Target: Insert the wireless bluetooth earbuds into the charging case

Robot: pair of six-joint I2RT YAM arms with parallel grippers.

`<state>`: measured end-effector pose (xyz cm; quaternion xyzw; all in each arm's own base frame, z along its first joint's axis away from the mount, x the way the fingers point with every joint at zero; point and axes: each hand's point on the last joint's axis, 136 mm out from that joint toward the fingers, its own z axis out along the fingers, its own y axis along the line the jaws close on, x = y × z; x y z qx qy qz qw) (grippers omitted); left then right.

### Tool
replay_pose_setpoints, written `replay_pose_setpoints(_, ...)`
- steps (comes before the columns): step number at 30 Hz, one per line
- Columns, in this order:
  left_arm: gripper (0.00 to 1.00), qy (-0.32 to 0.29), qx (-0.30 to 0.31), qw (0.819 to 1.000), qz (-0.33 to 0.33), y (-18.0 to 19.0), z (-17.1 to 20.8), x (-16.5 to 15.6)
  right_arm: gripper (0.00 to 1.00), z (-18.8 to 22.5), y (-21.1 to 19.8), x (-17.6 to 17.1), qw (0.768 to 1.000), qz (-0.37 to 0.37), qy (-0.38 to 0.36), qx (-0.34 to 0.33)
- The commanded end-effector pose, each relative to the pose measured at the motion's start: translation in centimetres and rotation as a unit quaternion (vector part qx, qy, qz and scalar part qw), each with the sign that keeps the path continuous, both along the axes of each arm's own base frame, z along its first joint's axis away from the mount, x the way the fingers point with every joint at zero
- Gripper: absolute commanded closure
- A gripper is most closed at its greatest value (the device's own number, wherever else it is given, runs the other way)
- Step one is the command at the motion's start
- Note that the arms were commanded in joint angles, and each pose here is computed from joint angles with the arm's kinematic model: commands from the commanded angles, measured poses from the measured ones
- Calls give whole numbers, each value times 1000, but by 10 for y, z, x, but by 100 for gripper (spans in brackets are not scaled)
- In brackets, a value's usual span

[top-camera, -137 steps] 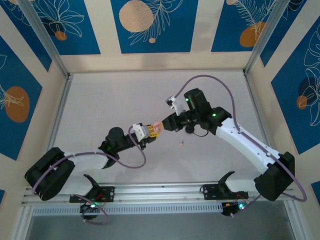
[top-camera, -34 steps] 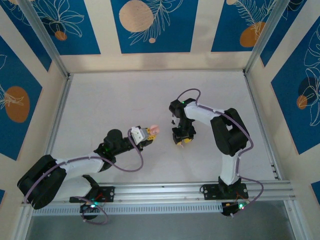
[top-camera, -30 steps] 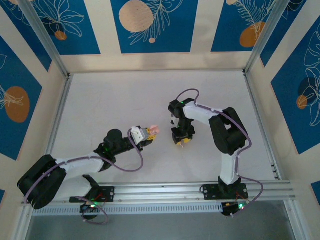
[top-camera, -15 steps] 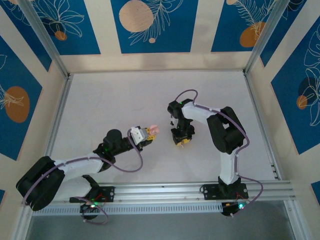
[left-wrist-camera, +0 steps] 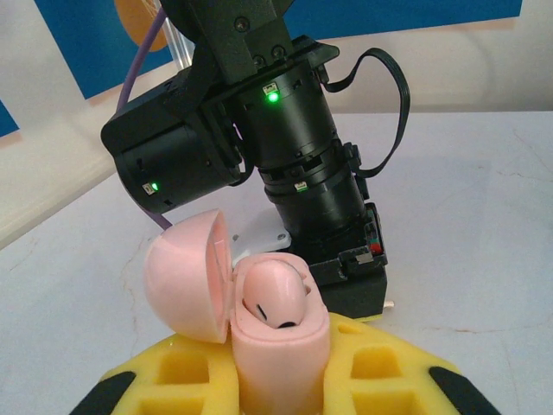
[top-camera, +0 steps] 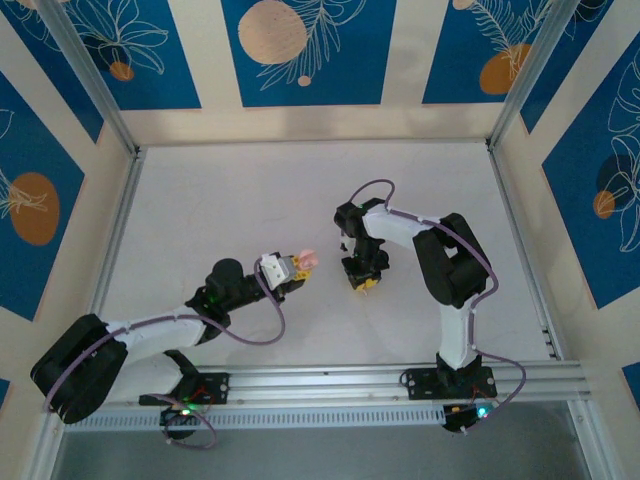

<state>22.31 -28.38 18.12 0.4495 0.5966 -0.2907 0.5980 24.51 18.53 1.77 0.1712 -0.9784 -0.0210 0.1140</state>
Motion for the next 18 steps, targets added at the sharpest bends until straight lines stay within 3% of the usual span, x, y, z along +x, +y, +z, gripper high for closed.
replay_pose_setpoints(1, 88, -9, 3, 1000, 0, 0, 2, -2, 79, 2, 0, -4, 1000, -7, -1, 0)
replay_pose_setpoints(11, 88, -5, -1, 1000, -1, -5, -3, 2, 80, 29, 5, 7, 993, -49, -96, 55)
replay_pose_setpoints(18, 88, 3, -9, 1000, -12, -17, -9, 6, 79, 62, 14, 29, 964, -94, -216, 125)
